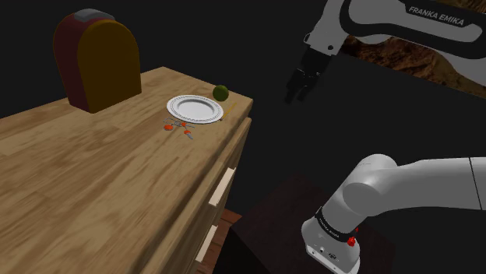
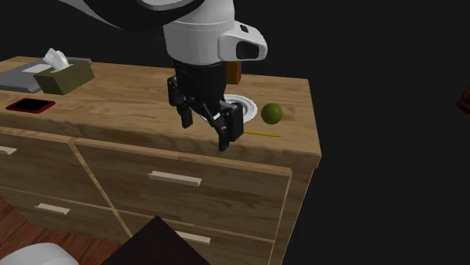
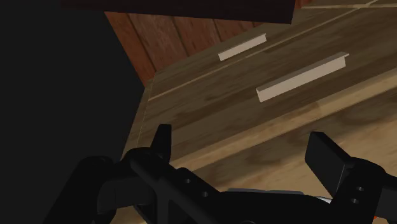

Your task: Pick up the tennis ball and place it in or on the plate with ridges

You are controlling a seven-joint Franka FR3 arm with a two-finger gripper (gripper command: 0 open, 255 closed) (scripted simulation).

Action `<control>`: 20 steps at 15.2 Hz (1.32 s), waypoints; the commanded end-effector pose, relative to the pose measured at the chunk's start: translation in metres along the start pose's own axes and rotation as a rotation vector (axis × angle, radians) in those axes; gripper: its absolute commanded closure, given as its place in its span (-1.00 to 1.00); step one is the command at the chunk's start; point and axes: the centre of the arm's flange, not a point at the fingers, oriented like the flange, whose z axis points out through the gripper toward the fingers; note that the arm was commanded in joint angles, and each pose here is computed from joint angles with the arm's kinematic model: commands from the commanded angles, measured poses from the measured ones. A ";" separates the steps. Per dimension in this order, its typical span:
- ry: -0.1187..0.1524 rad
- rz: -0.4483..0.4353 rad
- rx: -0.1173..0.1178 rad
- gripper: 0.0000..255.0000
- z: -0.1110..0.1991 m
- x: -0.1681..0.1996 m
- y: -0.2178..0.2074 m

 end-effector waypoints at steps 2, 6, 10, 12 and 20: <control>-0.002 -0.006 -0.004 -1.00 0.003 0.013 0.000; -0.009 -0.031 -0.021 -1.00 0.017 0.065 -0.002; -0.017 -0.056 -0.038 -1.00 0.031 0.117 -0.004; -0.021 -0.068 -0.046 -1.00 0.038 0.143 -0.006; -0.036 -0.117 -0.080 -1.00 0.068 0.246 -0.015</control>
